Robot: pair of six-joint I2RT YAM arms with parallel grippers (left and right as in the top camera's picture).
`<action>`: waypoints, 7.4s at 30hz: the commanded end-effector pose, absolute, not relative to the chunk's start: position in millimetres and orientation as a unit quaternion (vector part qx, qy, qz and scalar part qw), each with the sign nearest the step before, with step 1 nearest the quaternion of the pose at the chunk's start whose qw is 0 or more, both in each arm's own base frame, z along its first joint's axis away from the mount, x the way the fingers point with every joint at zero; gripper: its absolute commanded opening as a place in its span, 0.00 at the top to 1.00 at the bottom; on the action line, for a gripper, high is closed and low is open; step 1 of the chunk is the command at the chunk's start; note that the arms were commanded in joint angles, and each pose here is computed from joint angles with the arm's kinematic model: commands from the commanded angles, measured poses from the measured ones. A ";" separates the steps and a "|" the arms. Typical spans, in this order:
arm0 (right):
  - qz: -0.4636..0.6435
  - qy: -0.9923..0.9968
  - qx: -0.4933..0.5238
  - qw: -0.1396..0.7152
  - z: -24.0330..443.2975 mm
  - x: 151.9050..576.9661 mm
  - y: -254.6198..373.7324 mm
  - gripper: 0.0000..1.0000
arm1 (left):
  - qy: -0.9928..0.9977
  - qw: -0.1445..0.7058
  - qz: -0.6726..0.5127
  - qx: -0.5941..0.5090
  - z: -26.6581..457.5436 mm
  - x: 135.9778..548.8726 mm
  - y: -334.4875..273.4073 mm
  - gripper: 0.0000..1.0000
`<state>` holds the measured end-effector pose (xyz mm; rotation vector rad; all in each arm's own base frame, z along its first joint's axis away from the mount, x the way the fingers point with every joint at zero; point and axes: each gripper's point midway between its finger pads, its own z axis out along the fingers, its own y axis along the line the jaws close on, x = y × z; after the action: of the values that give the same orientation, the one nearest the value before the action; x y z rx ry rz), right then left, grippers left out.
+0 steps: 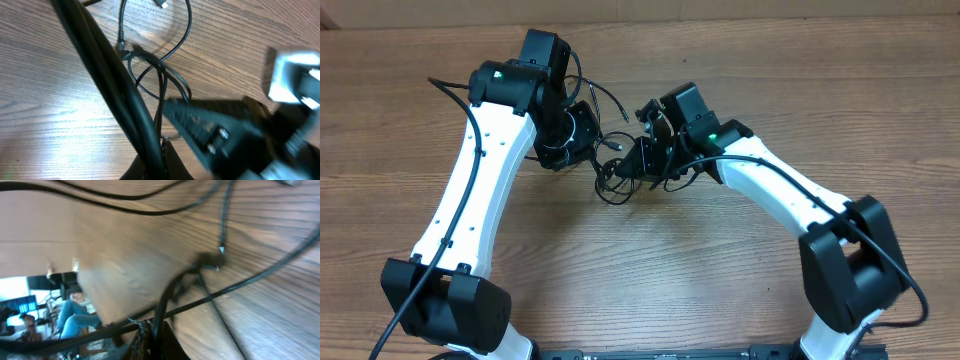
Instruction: Untangle cables
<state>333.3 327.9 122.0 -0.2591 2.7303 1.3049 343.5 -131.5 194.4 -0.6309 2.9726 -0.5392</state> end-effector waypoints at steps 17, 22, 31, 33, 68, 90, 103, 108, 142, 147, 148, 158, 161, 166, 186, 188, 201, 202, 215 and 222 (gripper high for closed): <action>0.453 0.874 -0.111 0.140 211.3 322.0 316.9 0.96 | 0.964 0.019 -0.164 -0.208 184.7 334.4 -129.1 0.95; 0.393 0.908 -0.073 0.126 187.1 322.4 296.3 0.94 | 0.965 0.022 -0.157 -0.209 184.0 335.1 -126.9 0.96; 0.322 0.940 -0.040 0.109 163.1 317.3 272.2 0.44 | 0.965 0.023 -0.155 -0.210 183.8 335.4 -125.9 0.95; 0.308 0.945 -0.035 0.107 159.1 316.0 267.6 0.32 | 0.965 0.023 -0.155 -0.210 183.8 335.5 -126.0 0.96; 0.311 0.926 -0.202 0.073 69.3 294.3 313.8 0.39 | 0.966 0.027 -0.156 -0.206 184.0 336.8 -126.1 0.96; 0.374 0.906 -0.182 0.075 70.5 291.5 331.0 0.96 | 0.965 0.027 -0.159 -0.207 184.4 337.6 -127.1 0.96; 0.428 0.889 -0.157 0.050 97.8 288.2 344.7 0.96 | 0.966 0.028 -0.153 -0.208 183.7 337.2 -125.1 0.95; 0.442 0.877 -0.169 0.079 126.5 290.2 346.5 0.96 | 0.967 0.032 -0.142 -0.210 182.7 337.8 -121.2 0.95; 0.518 0.827 -0.123 0.179 229.5 313.2 343.3 0.96 | 0.969 0.027 -0.126 -0.212 180.8 333.5 -115.8 0.95; 0.533 0.820 -0.098 0.183 238.6 321.7 342.6 0.96 | 0.969 0.026 -0.125 -0.212 180.7 332.9 -115.4 0.95; 0.535 0.819 -0.094 0.185 240.5 323.5 342.0 0.96 | 0.969 0.026 -0.124 -0.213 180.6 332.7 -115.1 0.96; 0.576 0.789 -0.025 0.215 271.3 357.9 327.0 0.96 | 0.969 0.026 -0.124 -0.211 180.5 332.5 -115.1 0.96; 0.576 0.787 -0.005 0.222 273.5 365.6 321.8 0.96 | 0.969 0.026 -0.123 -0.211 180.5 332.3 -115.0 0.96; 0.560 0.797 0.014 0.224 265.4 371.6 315.1 0.96 | 0.969 0.026 -0.124 -0.211 180.5 332.4 -115.1 0.95; 0.448 0.883 0.053 0.127 189.2 340.2 289.2 0.13 | 0.969 0.025 -0.130 -0.211 182.0 332.3 -117.1 0.96; 0.457 0.880 0.027 0.122 191.8 333.9 294.3 0.13 | 0.968 0.027 -0.138 -0.209 184.5 334.2 -119.9 0.96; 0.358 0.927 -0.011 0.110 150.0 293.9 311.3 0.10 | 0.943 0.096 -0.268 -0.174 265.0 362.7 -156.4 0.96; 0.347 0.931 -0.010 0.109 146.1 291.1 311.3 0.09 | 0.941 0.106 -0.275 -0.168 275.0 364.4 -157.8 0.96; 0.254 0.962 0.015 0.102 120.3 280.9 282.4 0.09 | 0.908 0.237 -0.311 -0.151 400.4 348.9 -128.3 0.96; 0.254 0.962 0.015 0.101 120.2 280.8 282.4 0.09 | 0.893 0.269 -0.302 -0.198 422.2 339.6 -86.3 0.96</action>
<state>274.8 282.8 113.0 0.0454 2.8728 0.7583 349.6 -101.1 399.2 -0.5532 2.4864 -0.8162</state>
